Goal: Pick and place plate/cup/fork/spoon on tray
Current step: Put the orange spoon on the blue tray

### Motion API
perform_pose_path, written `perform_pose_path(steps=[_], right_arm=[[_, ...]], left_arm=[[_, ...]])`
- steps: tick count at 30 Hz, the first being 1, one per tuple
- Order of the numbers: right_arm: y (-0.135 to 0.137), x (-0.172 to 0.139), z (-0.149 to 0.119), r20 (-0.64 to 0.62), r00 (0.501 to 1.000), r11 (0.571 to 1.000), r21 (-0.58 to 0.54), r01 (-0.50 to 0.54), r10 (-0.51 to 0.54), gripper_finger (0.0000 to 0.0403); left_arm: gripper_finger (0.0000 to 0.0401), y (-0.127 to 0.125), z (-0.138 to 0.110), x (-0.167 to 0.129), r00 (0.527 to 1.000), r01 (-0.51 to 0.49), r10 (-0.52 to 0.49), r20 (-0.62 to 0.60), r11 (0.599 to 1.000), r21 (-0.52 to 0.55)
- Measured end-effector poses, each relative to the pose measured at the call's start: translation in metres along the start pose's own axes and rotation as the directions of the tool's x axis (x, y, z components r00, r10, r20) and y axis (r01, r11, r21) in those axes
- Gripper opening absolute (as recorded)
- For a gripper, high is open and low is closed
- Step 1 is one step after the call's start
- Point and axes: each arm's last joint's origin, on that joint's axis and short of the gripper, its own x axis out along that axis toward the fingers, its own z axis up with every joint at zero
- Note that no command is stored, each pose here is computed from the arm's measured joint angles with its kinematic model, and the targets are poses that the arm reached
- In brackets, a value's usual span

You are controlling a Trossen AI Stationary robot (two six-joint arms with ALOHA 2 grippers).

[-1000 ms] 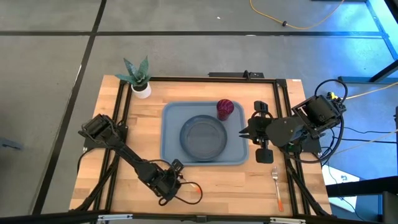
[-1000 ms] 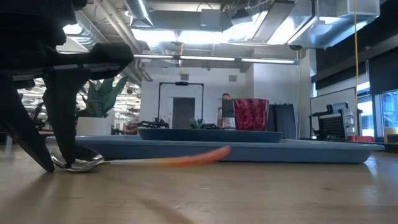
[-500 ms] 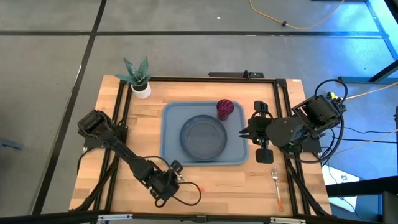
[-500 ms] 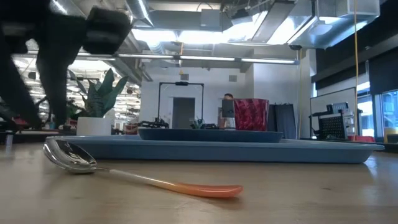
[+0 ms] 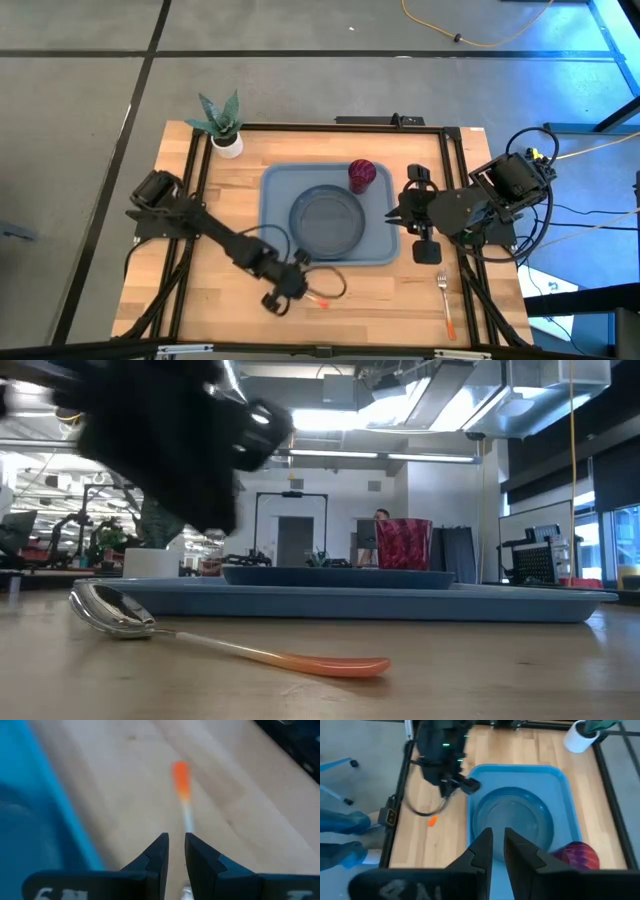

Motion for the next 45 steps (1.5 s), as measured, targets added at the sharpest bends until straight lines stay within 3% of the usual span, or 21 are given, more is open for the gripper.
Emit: perform_pose_path(steps=[6, 12, 28, 45], right_arm=[[0.0, 0.0, 0.0, -0.002, 1.0, 1.0, -0.005, -0.005, 0.005, 0.0049], [0.0, 0.0, 0.0, -0.002, 1.0, 1.0, -0.028, -0.005, 0.005, 0.0049], [0.0, 0.0, 0.0, -0.002, 1.0, 0.999, -0.053, -0.004, 0.004, 0.0049], [0.0, 0.0, 0.0, -0.002, 1.0, 0.999, -0.054, -0.004, 0.004, 0.0049]], left_arm=[[0.0057, 0.018, -0.002, 0.001, 0.998, 0.067, -0.065, 0.019, 0.991, -0.119], [0.0057, 0.001, 0.001, 0.001, 0.982, 0.186, -0.183, 0.039, 0.975, -0.12], [0.0056, -0.005, -0.006, 0.015, 0.996, 0.084, -0.088, -0.026, 0.987, -0.136], [0.0056, -0.004, -0.019, 0.033, 0.989, 0.092, -0.108, -0.1, 0.984, -0.152]])
